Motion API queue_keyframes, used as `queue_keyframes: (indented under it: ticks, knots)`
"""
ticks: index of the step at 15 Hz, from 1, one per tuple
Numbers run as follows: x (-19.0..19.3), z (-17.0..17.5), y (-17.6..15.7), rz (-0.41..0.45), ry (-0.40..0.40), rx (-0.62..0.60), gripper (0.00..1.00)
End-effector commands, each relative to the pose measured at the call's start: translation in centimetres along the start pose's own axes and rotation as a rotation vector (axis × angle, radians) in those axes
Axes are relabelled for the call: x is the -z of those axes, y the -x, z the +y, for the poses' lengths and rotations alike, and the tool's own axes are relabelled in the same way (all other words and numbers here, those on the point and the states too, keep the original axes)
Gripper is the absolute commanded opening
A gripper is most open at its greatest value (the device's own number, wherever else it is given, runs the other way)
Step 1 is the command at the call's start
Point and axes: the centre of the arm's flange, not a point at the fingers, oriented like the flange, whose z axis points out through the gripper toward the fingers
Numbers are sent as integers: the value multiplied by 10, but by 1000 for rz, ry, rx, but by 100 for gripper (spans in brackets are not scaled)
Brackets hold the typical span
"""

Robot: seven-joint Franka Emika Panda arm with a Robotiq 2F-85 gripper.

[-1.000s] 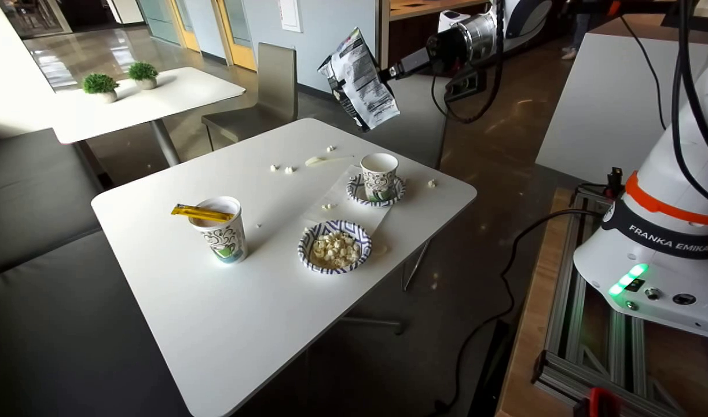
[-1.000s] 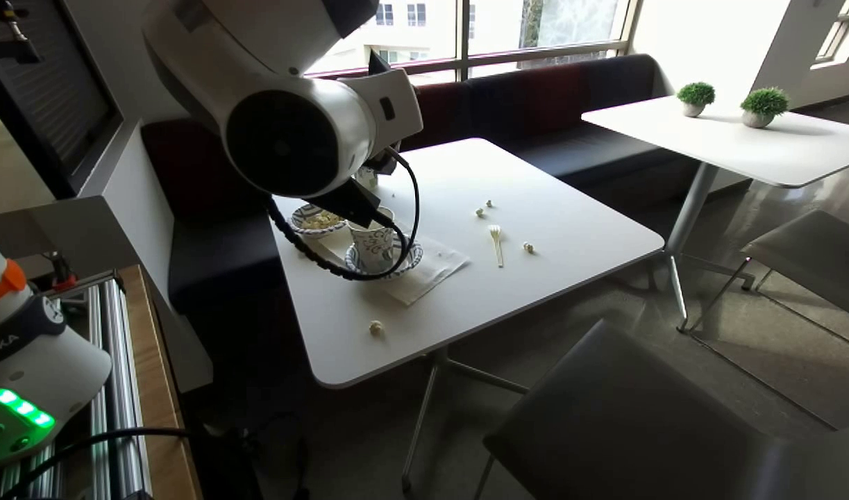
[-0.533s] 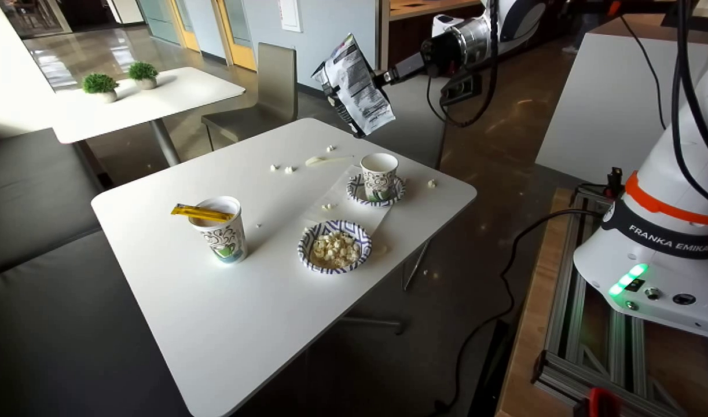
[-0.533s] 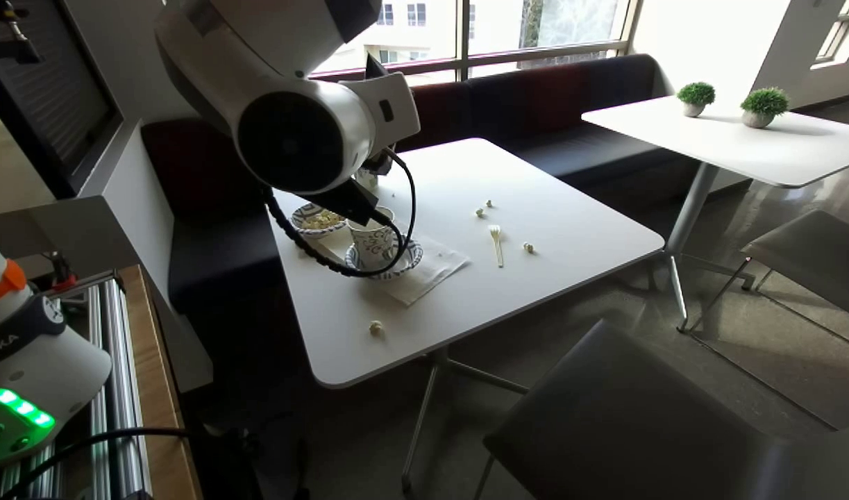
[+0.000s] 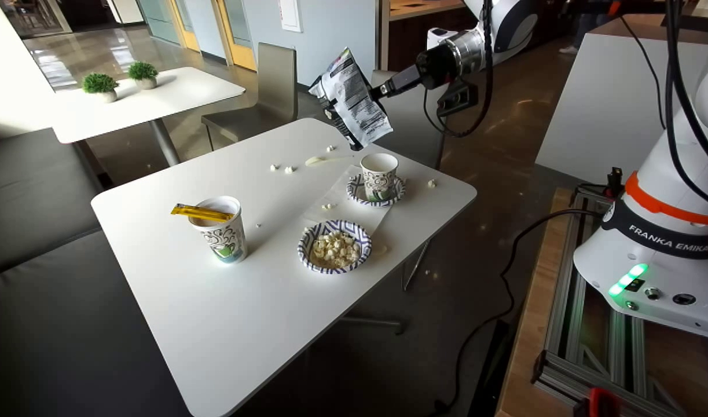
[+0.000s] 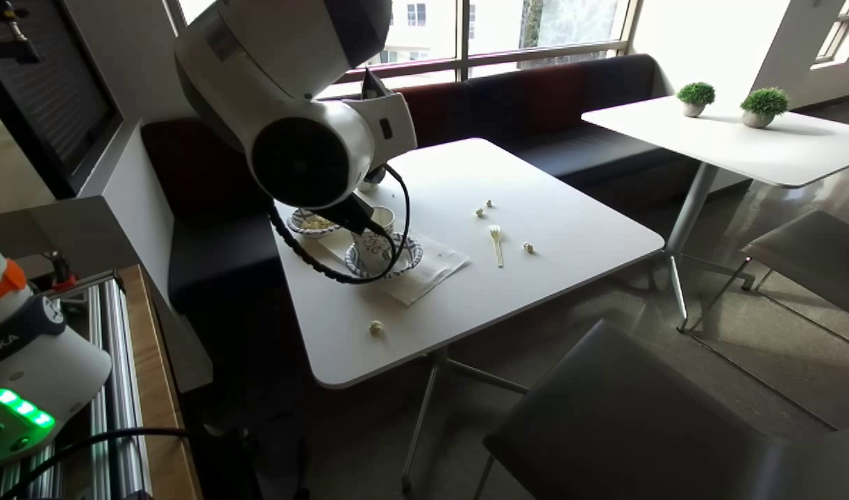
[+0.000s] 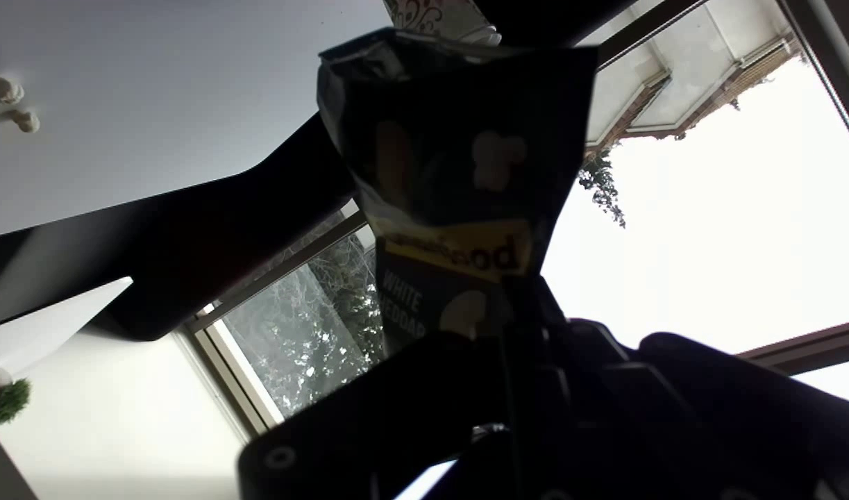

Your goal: Pour the contents in the black packet into the coffee cup on the right.

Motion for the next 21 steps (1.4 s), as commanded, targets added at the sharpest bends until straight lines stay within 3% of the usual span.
queue_keyframes:
  ticks: [1,2,3,4,5,6,7,8,9,10,14,18,20,21]
  knots:
    - [-1,3,2,9,-5,16,0]
    - [2,4,1,-14,22,27,0]
    - [-1,0,1,32,-58,-6,0]
    - [4,6,0,-27,36,46,0]
    - [0,5,1,21,-34,5,0]
    - [6,11,1,-48,67,65,0]
    - [2,8,2,12,-40,8,0]
    - [6,13,2,-50,65,75,0]
    - [3,10,2,-12,2,43,0]
    - [5,12,2,-46,56,84,0]
    - [3,12,3,-14,6,56,0]
    - [5,12,2,-33,36,72,0]
    - [3,10,3,-11,-15,50,0]
    - [6,12,3,-44,35,75,0]
